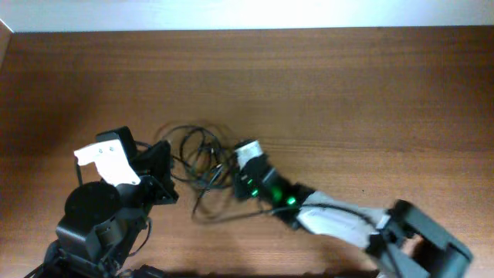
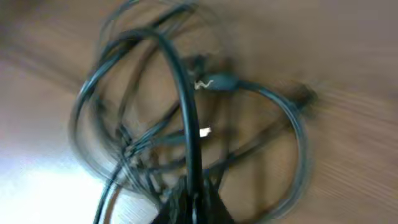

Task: Untangle cables

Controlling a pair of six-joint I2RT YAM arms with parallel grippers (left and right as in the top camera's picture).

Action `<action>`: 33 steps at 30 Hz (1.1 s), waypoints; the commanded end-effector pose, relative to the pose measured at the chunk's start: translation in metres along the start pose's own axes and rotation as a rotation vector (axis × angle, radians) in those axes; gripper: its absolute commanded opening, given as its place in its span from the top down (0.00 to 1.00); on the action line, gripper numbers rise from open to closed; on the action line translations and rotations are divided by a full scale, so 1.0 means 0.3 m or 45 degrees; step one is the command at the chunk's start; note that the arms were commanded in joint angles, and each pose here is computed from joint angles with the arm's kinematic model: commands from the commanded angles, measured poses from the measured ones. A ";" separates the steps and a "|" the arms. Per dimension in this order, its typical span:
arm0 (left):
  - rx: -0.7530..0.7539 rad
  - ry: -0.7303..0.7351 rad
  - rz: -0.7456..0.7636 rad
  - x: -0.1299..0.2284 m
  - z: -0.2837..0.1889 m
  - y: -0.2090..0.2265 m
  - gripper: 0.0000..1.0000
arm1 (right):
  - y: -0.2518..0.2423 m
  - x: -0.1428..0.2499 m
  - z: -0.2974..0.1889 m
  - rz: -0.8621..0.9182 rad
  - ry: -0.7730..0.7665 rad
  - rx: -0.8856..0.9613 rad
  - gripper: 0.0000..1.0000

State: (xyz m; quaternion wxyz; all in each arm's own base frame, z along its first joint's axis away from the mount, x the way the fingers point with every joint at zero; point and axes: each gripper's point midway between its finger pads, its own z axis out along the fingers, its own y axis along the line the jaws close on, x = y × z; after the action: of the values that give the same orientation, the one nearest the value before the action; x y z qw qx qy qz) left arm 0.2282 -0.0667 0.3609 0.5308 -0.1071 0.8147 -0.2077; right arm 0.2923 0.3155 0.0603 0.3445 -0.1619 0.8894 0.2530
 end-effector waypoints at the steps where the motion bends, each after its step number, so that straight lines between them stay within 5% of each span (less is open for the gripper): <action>1: -0.207 0.021 0.089 0.031 -0.049 0.114 1.00 | -0.233 -0.189 -0.191 0.058 -0.130 0.203 0.96; 6: -0.479 0.157 0.124 0.125 -0.096 0.262 1.00 | -0.670 -0.296 -0.600 0.225 -0.286 0.616 0.96; 11: -1.071 -0.121 -0.221 0.107 -0.273 0.512 1.00 | -0.908 -0.161 -0.741 0.481 -0.192 0.864 0.96; 14: -1.182 -0.211 -0.238 0.091 -0.324 0.552 1.00 | -1.049 -0.069 -0.861 0.708 -0.200 1.127 0.96; 17: -1.222 -0.302 -0.216 0.052 -0.343 0.561 1.00 | -1.102 -0.014 -0.877 0.864 -0.190 1.091 0.96; 19: -1.146 -0.349 -0.285 0.029 -0.305 0.533 1.00 | -0.971 -0.081 -0.759 0.838 -0.191 0.677 0.96; 20: -0.992 -0.316 -0.390 0.026 -0.223 0.473 0.90 | -0.798 -0.138 -0.675 0.658 -0.147 0.297 0.96; 22: -0.804 -0.185 -0.482 0.049 -0.089 0.377 0.63 | -0.591 -0.151 -0.604 0.542 -0.059 -0.020 0.96; 24: -0.730 0.021 -0.499 0.114 0.069 0.306 0.25 | -0.418 -0.138 -0.541 0.407 0.037 -0.177 0.96; 27: -0.580 0.423 -0.345 0.268 0.297 0.200 0.00 | -0.279 -0.167 -0.519 0.265 0.030 -0.340 0.96; 30: -0.057 0.604 -0.032 0.303 0.433 -0.023 0.01 | -0.172 -0.386 -0.631 0.106 -0.157 -0.537 0.86; 32: 0.286 0.666 0.210 0.324 0.412 -0.148 0.01 | -0.142 -0.575 -0.734 -0.006 -0.319 -0.477 0.59; 33: 0.296 0.681 0.234 0.333 0.407 -0.147 0.01 | -0.158 -0.649 -0.784 -0.005 -0.366 -0.363 0.51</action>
State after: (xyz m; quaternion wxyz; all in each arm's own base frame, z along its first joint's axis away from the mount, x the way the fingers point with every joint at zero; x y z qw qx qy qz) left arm 0.3103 -0.1474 0.2485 0.3288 -0.0449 0.9141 -0.2328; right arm 0.3147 0.1784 0.2802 0.3880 -0.1802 0.7912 0.4370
